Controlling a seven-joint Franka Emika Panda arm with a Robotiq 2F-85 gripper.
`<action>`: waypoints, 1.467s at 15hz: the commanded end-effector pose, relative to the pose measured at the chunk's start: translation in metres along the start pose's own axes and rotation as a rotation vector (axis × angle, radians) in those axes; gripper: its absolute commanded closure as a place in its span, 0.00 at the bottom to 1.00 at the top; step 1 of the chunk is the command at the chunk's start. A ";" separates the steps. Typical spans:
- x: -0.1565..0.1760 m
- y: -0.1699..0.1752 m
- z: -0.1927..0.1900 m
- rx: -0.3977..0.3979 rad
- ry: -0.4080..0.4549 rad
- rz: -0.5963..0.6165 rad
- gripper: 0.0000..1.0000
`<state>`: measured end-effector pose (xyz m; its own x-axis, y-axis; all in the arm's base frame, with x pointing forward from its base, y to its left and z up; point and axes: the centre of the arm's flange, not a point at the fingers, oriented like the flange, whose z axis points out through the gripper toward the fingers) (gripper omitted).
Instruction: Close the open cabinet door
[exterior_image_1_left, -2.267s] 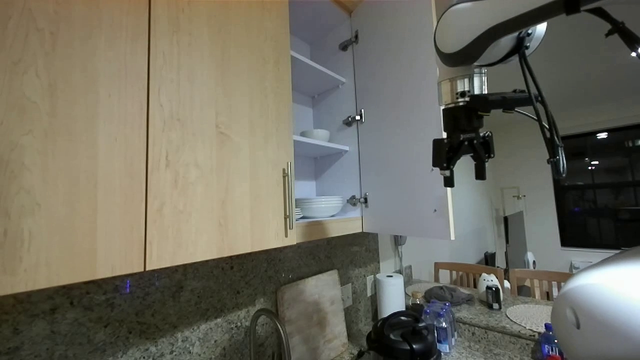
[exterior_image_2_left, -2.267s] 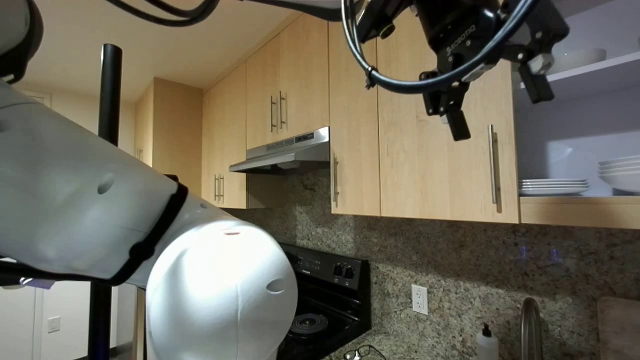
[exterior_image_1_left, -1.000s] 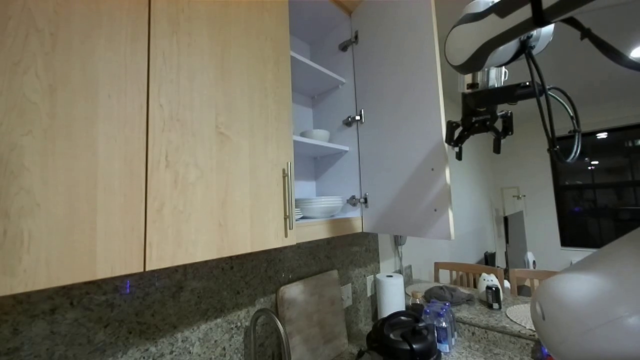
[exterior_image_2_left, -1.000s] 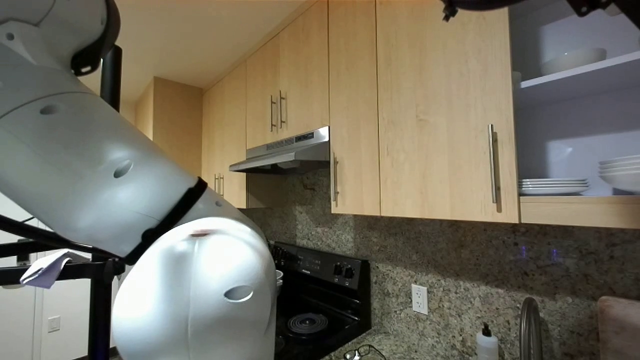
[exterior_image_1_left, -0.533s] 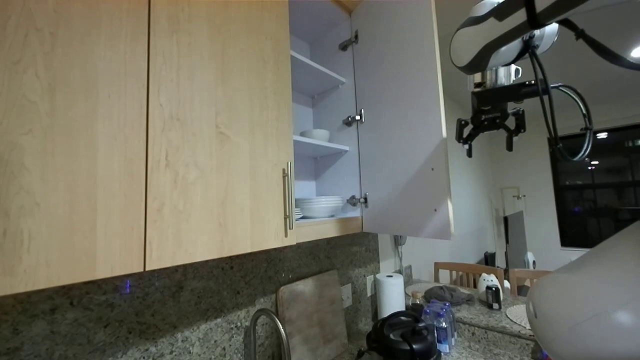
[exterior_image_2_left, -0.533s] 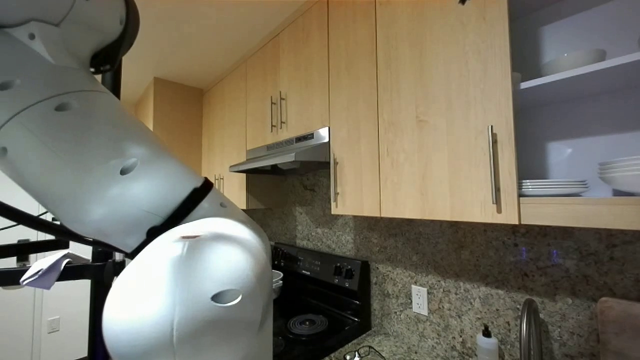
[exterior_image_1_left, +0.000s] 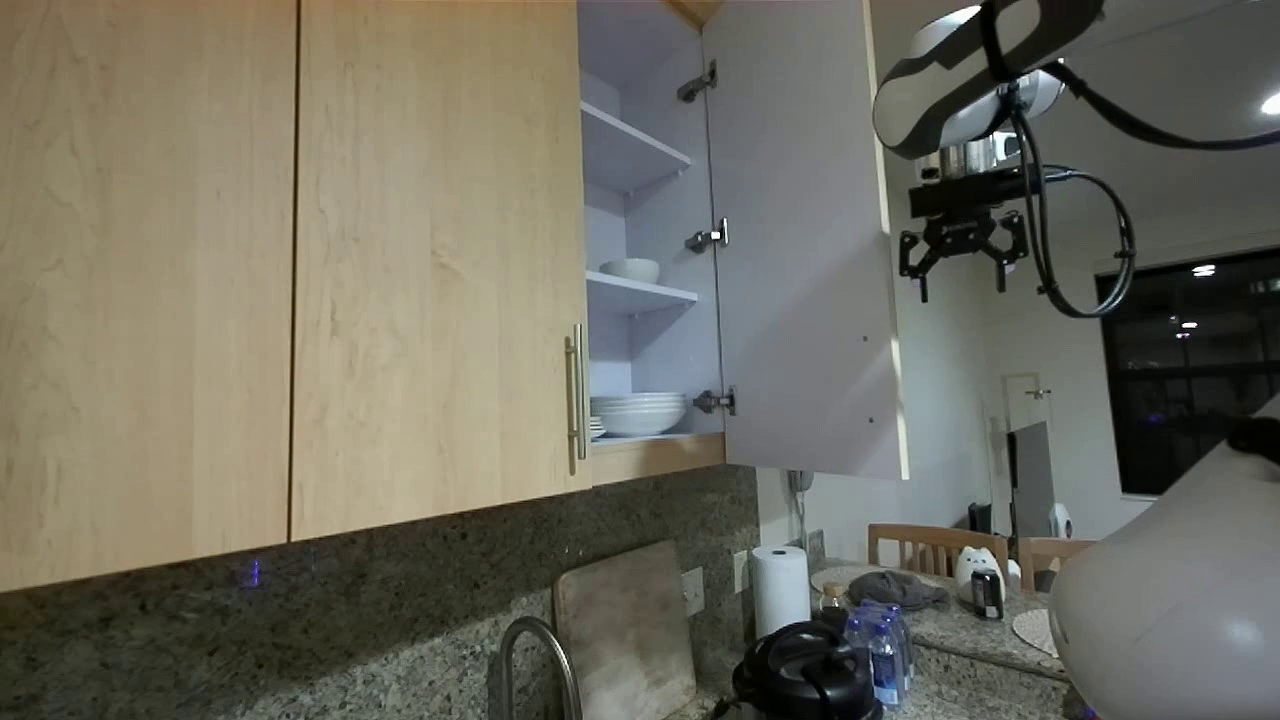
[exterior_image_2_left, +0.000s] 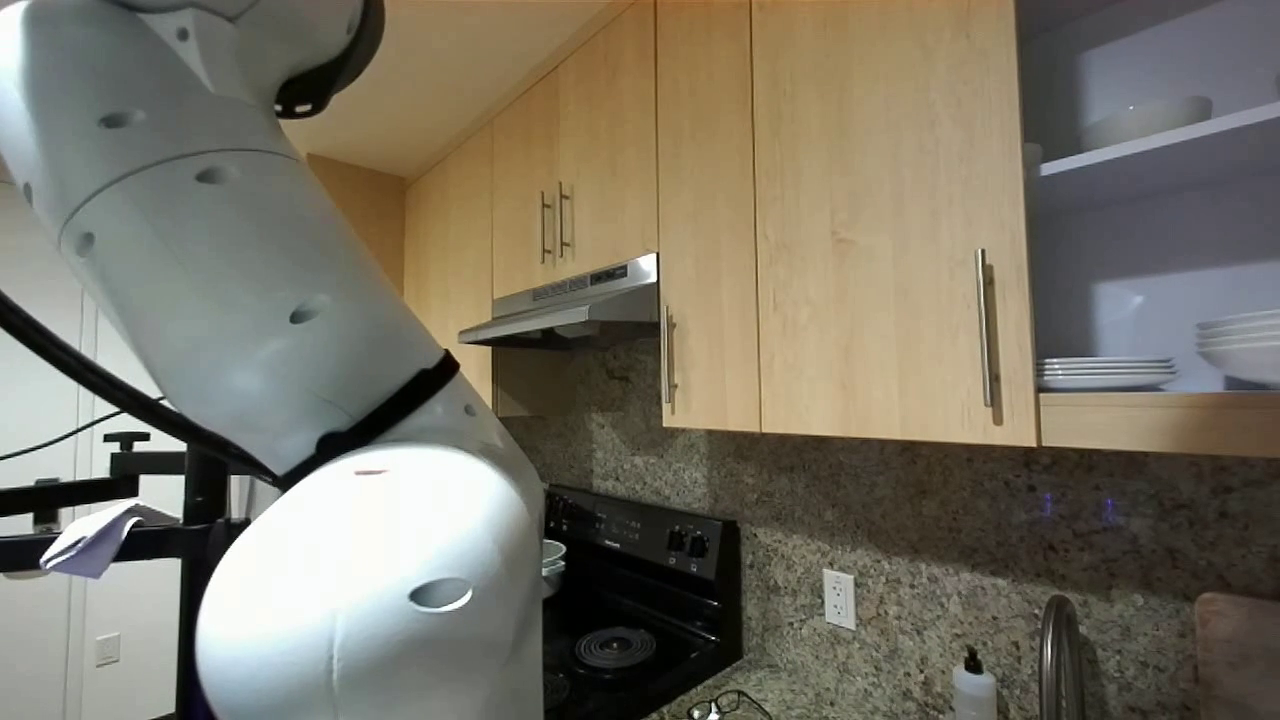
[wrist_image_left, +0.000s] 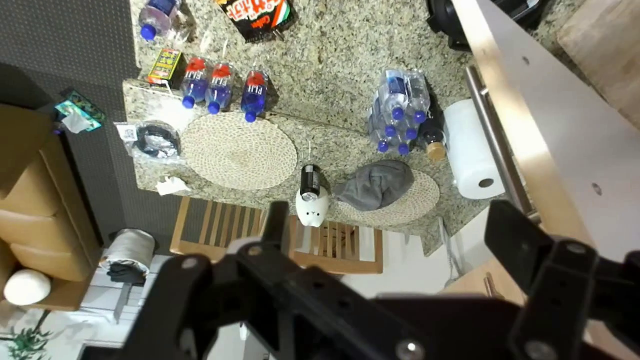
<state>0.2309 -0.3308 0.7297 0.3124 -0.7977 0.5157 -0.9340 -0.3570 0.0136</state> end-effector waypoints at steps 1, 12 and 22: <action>0.027 -0.007 0.003 0.002 0.006 0.098 0.00; 0.060 -0.002 0.010 0.164 0.083 0.030 0.00; 0.069 -0.034 -0.012 0.520 0.068 -0.193 0.00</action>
<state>0.2676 -0.3718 0.7677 0.3805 -0.7008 0.6035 -0.7222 -0.6327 -0.2794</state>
